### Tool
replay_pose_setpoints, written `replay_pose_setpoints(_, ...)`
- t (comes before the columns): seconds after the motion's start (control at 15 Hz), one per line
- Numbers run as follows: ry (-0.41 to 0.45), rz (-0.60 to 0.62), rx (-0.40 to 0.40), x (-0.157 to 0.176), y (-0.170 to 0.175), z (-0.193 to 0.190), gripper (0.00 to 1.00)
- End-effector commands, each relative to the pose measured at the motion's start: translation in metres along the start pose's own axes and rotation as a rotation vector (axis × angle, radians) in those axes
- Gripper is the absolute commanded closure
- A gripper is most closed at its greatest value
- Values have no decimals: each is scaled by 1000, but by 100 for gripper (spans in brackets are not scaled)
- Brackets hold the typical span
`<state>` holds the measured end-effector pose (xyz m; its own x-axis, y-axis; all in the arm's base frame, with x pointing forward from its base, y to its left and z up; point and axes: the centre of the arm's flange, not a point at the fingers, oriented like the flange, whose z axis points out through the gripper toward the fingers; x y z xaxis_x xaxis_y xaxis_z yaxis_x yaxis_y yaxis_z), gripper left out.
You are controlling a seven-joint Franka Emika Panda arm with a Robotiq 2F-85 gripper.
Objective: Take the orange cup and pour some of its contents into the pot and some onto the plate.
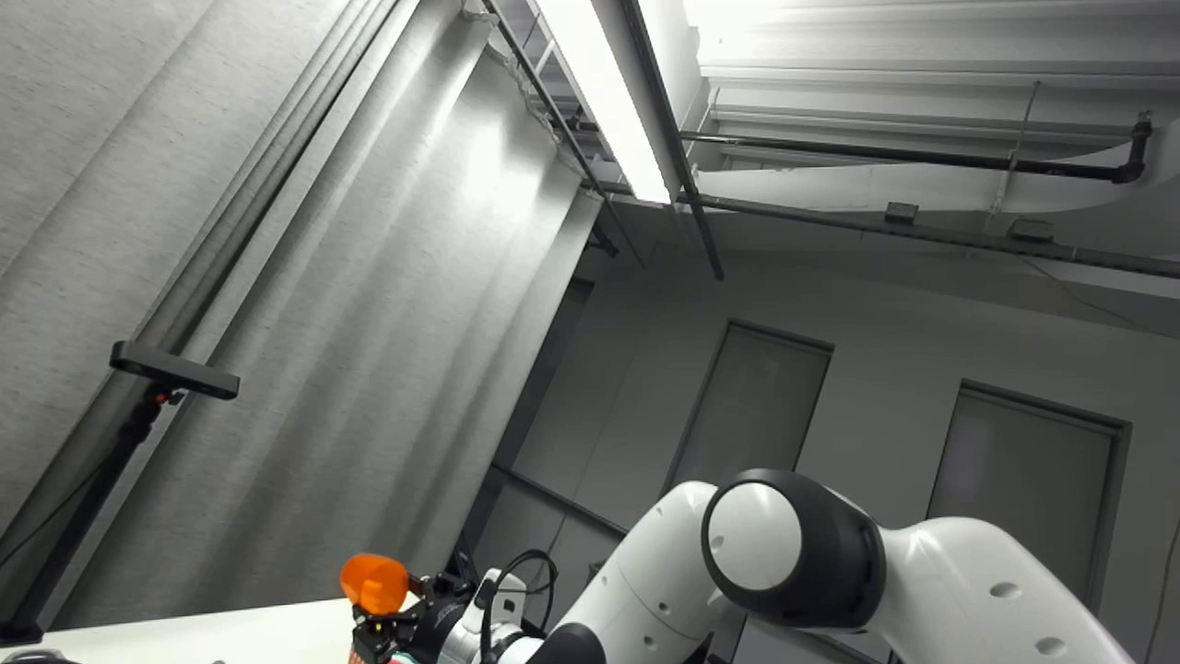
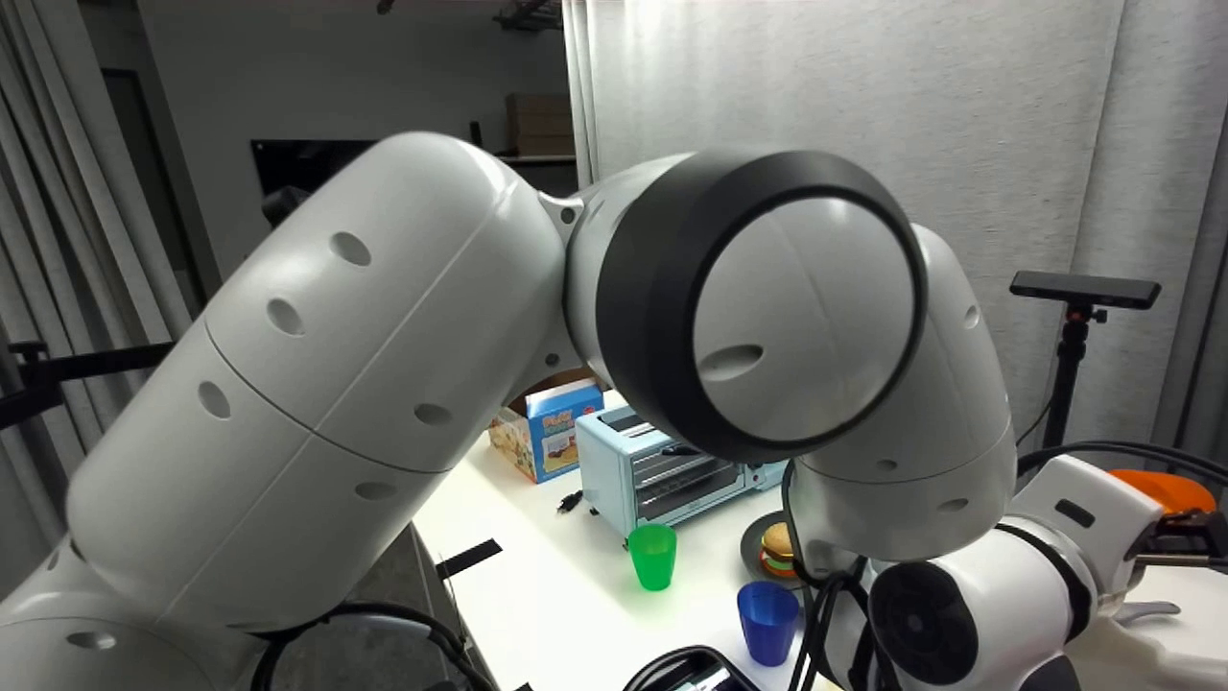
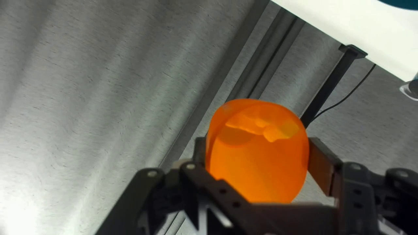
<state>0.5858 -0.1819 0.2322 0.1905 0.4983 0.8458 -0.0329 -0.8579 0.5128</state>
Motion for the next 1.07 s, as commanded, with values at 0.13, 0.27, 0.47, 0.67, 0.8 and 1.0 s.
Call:
replay_pose_setpoints(0.13, -26, 29, -53, 0, 1, 8, 49)
replay_pose_setpoints(0.27, 2, 8, -74, 1, 0, 8, 49)
replay_pose_setpoints(0.47, -26, 20, -83, 3, 0, 10, 49)
replay_pose_setpoints(0.67, -56, 37, -90, 6, 2, 13, 49)
replay_pose_setpoints(0.8, -29, 11, -86, 5, -3, 11, 49)
replay_pose_setpoints(1.0, -61, 29, -80, 5, -2, 14, 49)
